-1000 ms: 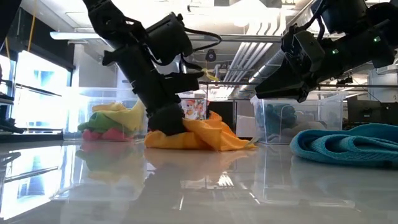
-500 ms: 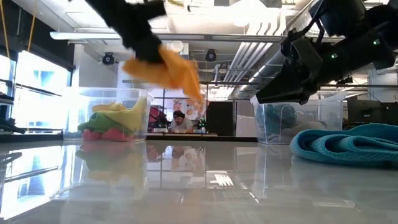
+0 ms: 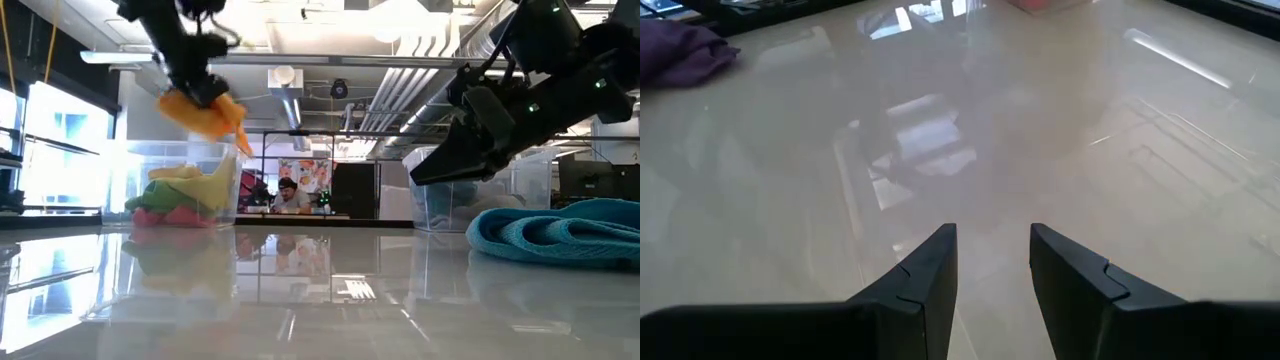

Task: Sort towels by color in basket
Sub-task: Put the orange microfiber cloth into the left transparent bin, then put the blue microfiber cloth into the left transparent bin

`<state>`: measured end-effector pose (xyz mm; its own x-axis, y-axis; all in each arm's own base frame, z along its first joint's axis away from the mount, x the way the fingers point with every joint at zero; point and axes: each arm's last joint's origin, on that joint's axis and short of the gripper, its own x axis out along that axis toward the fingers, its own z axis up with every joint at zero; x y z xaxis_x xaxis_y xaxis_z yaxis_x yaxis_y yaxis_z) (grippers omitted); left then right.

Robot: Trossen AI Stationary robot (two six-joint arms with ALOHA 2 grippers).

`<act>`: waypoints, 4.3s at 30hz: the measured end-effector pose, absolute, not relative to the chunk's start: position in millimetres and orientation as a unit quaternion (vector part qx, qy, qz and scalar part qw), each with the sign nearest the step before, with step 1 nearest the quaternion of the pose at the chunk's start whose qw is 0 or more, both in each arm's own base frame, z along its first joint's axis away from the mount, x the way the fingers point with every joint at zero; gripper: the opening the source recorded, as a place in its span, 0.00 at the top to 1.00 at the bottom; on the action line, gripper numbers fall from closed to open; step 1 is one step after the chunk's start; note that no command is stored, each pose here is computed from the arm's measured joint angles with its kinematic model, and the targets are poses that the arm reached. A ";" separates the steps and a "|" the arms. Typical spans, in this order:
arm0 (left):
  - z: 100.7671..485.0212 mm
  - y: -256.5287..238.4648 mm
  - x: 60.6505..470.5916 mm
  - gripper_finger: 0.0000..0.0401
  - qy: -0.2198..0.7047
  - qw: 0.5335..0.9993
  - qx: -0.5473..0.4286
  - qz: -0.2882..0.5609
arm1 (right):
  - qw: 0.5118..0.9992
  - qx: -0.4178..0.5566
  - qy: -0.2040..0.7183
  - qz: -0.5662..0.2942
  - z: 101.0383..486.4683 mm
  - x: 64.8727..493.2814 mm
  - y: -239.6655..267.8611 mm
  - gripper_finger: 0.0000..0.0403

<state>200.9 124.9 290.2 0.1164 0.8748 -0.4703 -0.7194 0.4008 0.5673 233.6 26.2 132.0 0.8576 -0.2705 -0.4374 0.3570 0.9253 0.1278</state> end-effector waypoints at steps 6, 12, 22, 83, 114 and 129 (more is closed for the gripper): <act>289.5 168.6 165.3 1.00 0.478 0.702 -0.036 0.526 | 0.960 0.105 0.206 -0.161 130.1 235.6 26.6 0.70; 281.6 191.6 154.0 1.00 0.540 0.694 -0.053 0.473 | 0.960 0.105 0.204 -0.162 130.4 235.8 26.6 0.70; 264.3 211.6 161.4 0.77 0.551 0.698 -0.058 0.455 | 0.960 0.105 0.204 -0.162 130.5 235.8 26.6 0.70; 327.4 96.7 194.8 1.00 0.327 0.886 -0.046 0.324 | 0.960 0.104 0.204 -0.163 130.4 235.7 26.5 0.70; 198.8 -47.7 262.7 1.00 0.049 0.996 0.072 -0.007 | 0.967 0.101 0.177 -0.156 135.9 238.2 26.9 0.70; 193.4 -53.7 265.3 1.00 0.048 0.998 0.046 -0.014 | 0.936 -0.001 0.349 -0.047 157.5 258.3 63.3 0.70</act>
